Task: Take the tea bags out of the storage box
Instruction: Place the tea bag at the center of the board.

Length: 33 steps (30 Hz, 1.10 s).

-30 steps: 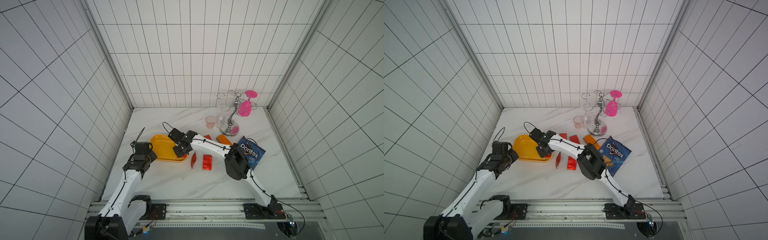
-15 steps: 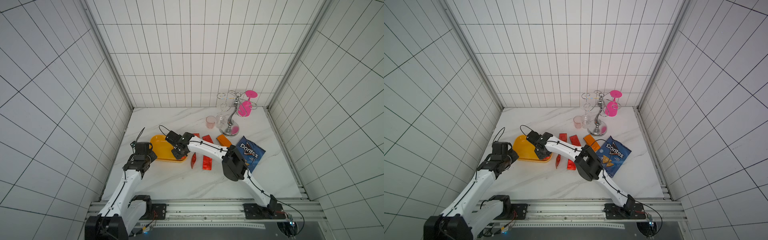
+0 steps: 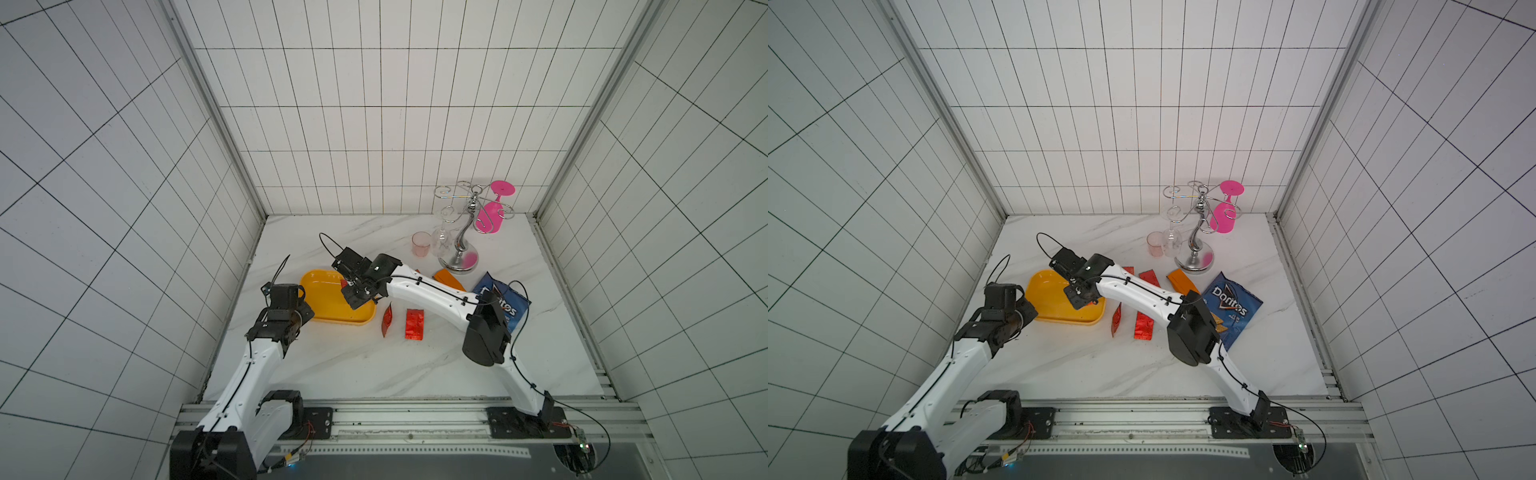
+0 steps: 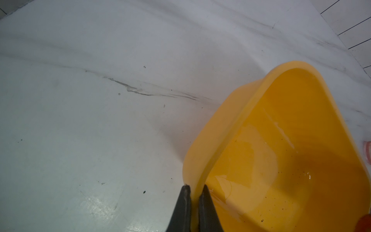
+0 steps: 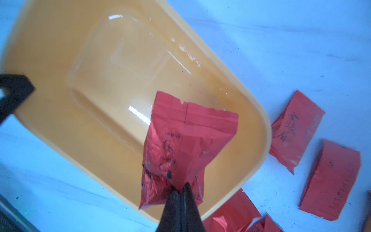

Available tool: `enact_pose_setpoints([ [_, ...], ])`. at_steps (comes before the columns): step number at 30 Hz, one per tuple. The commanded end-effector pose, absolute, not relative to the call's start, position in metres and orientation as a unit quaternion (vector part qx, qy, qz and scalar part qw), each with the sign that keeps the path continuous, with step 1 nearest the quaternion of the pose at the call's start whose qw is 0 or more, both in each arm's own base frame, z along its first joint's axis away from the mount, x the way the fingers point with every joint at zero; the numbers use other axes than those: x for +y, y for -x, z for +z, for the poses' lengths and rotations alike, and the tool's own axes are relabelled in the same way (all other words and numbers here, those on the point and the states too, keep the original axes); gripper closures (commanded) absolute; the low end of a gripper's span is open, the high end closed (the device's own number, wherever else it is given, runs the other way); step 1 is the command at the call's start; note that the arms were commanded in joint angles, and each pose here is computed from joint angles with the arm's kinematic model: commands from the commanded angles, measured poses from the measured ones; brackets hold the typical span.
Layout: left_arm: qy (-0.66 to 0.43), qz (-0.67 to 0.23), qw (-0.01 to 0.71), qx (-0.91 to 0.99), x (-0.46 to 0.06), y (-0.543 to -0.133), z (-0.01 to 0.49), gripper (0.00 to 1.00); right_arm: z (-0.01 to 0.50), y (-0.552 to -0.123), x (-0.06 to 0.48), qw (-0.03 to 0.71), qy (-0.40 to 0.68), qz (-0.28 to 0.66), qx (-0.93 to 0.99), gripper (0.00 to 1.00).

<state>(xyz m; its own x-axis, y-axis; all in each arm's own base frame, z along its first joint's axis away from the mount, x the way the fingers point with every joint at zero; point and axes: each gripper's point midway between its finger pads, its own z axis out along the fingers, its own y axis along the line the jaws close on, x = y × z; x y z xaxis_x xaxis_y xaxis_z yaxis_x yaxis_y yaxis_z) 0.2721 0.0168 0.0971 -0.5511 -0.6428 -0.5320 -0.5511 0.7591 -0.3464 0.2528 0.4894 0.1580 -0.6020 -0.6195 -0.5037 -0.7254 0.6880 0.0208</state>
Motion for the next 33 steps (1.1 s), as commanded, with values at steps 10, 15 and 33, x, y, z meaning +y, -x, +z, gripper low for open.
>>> enact_pose_setpoints([
  [10, 0.341, -0.062, 0.341, 0.874, 0.021, -0.276, 0.099, 1.00, 0.198, -0.261, 0.332, 0.289, 0.282, 0.065, 0.912, 1.00],
  [15, 0.341, -0.062, 0.339, 0.875, 0.020, -0.276, 0.098, 1.00, 0.132, -0.257, 0.263, 0.233, 0.217, 0.048, 0.947, 1.00],
  [33, 0.341, -0.061, 0.338, 0.875, 0.021, -0.276, 0.098, 1.00, 0.058, -0.225, 0.230, 0.147, 0.194, 0.028, 0.969, 0.84],
])
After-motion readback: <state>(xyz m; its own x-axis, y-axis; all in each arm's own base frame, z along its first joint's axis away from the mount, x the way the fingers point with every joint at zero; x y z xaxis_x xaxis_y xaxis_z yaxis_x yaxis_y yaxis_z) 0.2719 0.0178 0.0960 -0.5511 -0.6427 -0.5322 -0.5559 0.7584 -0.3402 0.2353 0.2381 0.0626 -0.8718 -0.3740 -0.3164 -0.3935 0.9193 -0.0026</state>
